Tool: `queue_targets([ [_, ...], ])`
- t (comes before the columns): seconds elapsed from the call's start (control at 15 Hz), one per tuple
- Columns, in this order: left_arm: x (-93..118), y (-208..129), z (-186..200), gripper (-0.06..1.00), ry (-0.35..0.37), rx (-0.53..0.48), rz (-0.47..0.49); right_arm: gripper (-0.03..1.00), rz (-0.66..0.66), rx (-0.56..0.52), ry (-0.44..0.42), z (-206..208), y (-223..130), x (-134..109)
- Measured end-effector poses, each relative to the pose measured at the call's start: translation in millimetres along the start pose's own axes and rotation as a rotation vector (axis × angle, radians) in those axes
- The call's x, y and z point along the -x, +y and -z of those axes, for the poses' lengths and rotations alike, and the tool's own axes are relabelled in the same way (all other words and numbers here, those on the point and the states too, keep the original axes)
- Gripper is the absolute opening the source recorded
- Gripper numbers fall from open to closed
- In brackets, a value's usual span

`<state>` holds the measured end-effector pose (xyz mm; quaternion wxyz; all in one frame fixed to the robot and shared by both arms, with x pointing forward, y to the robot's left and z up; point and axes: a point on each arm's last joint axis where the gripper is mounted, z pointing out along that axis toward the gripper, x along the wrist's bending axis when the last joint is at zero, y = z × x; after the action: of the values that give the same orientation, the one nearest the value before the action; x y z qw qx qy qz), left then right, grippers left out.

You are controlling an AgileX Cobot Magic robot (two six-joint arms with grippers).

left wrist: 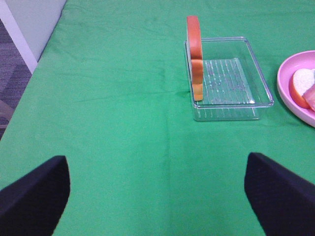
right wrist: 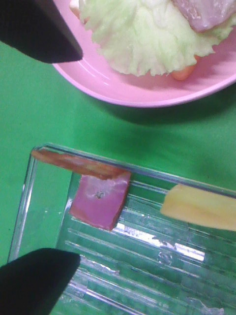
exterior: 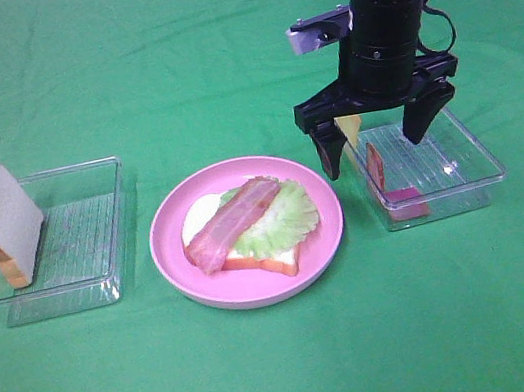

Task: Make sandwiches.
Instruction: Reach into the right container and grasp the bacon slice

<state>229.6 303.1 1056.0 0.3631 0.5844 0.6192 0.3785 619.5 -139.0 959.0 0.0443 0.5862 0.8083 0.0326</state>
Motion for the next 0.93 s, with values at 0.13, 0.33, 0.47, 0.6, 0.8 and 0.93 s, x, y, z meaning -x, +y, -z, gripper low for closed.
queue_targets([
  [0.13, 0, 0, 0, 0.89, 0.000, 0.000, 0.000, 0.97, 0.001, -0.026, -0.002, -12, 0, -1],
  [0.33, 0, 0, 0, 0.89, 0.000, 0.000, 0.000, 0.97, 0.003, -0.041, -0.004, -20, 1, -1],
  [0.47, 0, 0, 0, 0.89, 0.000, 0.000, 0.000, 0.96, 0.003, -0.039, -0.005, -20, 1, -1],
  [0.6, 0, 0, 0, 0.89, 0.000, 0.000, 0.000, 0.92, 0.004, -0.038, -0.006, -20, 1, -1],
  [0.8, 0, 0, 0, 0.89, 0.000, 0.000, 0.000, 0.62, 0.005, -0.036, -0.007, -20, 1, -1],
  [0.93, 0, 0, 0, 0.89, 0.000, 0.000, 0.000, 0.41, 0.008, -0.033, -0.021, -20, 2, 1],
])
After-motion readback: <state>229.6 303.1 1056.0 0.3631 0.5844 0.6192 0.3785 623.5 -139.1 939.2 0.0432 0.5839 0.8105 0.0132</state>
